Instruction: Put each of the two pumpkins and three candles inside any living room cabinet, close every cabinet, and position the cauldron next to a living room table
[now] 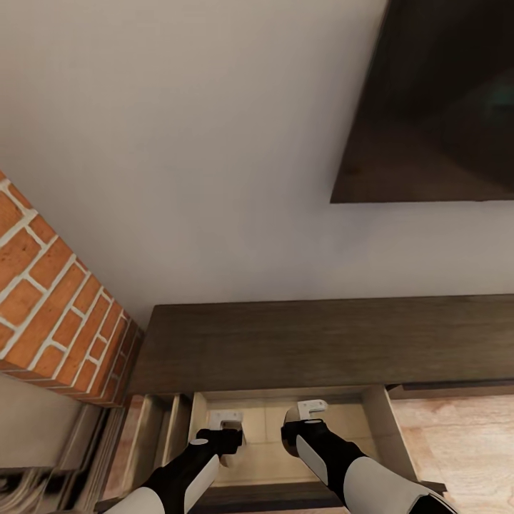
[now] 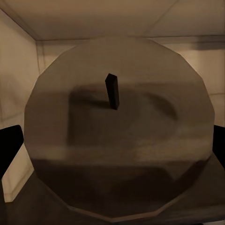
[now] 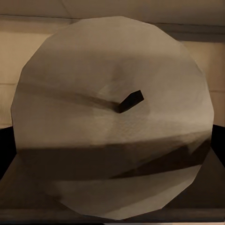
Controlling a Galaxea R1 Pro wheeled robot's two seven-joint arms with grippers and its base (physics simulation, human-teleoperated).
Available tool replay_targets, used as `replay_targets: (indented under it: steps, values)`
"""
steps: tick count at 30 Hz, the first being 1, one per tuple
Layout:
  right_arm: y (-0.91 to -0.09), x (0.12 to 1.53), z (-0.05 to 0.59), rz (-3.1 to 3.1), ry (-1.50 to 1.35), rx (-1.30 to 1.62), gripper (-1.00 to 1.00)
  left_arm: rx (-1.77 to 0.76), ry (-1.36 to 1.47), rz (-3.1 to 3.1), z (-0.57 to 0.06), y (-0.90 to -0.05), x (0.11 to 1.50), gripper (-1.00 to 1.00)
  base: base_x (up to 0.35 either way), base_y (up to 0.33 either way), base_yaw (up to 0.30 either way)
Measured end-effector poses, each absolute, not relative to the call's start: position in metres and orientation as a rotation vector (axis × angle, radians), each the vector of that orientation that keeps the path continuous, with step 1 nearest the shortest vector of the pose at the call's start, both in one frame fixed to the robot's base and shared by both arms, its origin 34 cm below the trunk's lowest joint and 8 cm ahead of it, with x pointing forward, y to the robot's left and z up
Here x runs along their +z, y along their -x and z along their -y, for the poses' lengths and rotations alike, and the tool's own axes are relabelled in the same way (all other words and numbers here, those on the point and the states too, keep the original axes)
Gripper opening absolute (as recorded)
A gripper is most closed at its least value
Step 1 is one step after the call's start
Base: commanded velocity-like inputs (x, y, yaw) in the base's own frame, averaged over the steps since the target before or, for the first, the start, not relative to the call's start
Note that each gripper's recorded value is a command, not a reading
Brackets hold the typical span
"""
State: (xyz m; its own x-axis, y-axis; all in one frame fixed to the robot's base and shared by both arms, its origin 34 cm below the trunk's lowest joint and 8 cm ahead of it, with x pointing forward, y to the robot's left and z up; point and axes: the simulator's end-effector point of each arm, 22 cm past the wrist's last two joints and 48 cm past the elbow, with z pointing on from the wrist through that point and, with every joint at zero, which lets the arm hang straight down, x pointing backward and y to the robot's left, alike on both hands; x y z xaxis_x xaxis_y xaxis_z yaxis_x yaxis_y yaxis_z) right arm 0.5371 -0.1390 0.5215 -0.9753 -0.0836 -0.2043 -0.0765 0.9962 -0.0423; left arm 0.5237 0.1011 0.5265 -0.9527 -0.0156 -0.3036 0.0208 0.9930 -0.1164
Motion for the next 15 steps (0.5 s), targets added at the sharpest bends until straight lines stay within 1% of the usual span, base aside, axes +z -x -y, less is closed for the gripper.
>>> replay_targets:
  steps: [15]
  values:
    - [-0.535, 0.497, 0.139, -2.939, 0.12, -0.051, -1.0, -0.169, -0.001, -2.835, -0.101, -0.522, 0.502, -1.0, 0.0, 0.0, 0.0]
